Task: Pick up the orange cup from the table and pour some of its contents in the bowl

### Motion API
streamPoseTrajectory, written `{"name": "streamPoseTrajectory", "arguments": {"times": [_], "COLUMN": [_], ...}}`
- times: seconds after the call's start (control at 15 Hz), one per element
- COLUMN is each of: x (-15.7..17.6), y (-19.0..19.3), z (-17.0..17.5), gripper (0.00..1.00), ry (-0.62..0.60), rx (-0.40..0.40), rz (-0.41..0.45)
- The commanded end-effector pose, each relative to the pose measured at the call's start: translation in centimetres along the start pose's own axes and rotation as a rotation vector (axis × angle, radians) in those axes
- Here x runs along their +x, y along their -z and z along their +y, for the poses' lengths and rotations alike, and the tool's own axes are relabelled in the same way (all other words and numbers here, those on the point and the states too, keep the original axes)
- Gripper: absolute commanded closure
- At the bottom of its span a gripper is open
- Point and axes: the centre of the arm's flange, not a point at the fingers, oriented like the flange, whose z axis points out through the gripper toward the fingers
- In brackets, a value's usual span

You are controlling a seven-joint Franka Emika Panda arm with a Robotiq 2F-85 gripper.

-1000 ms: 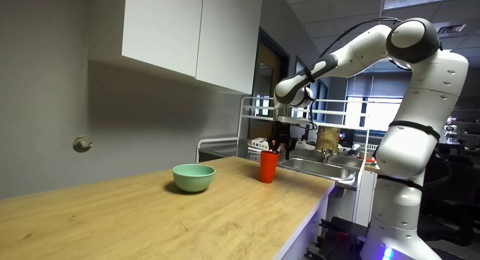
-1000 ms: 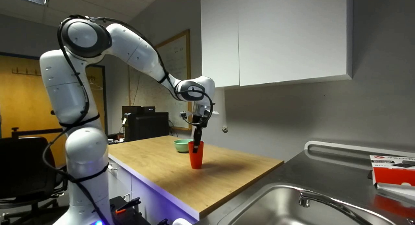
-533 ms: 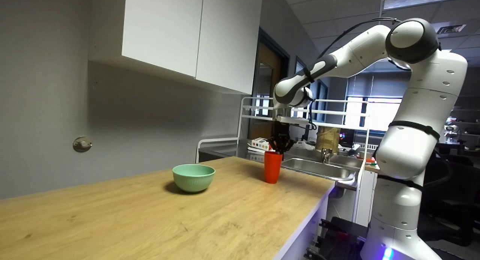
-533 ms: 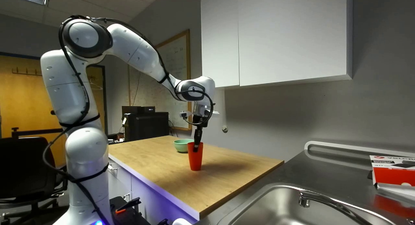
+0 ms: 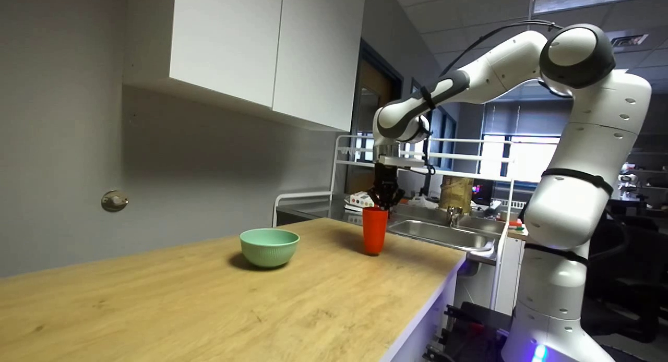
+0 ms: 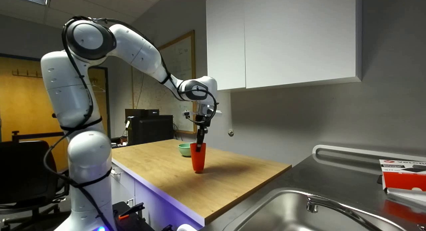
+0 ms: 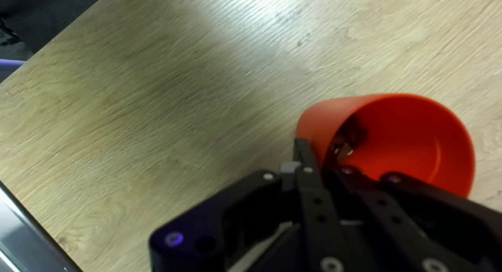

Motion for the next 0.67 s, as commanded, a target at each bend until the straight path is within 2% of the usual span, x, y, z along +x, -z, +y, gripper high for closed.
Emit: {"name": "streamPoseTrajectory", "arguments": {"times": [0.0, 0.33, 0.6], "x": [-3.2, -9.6, -12.8], "y": [3.8, 7.6, 8.8], "z": [-6.3, -15.3, -20.1], "gripper": [0.99, 0.99, 0.99], "ry": [0.062, 0.191, 0.252], "rx": [-0.097, -0.232, -0.304], "rz": [0.050, 0.156, 0.239]}}
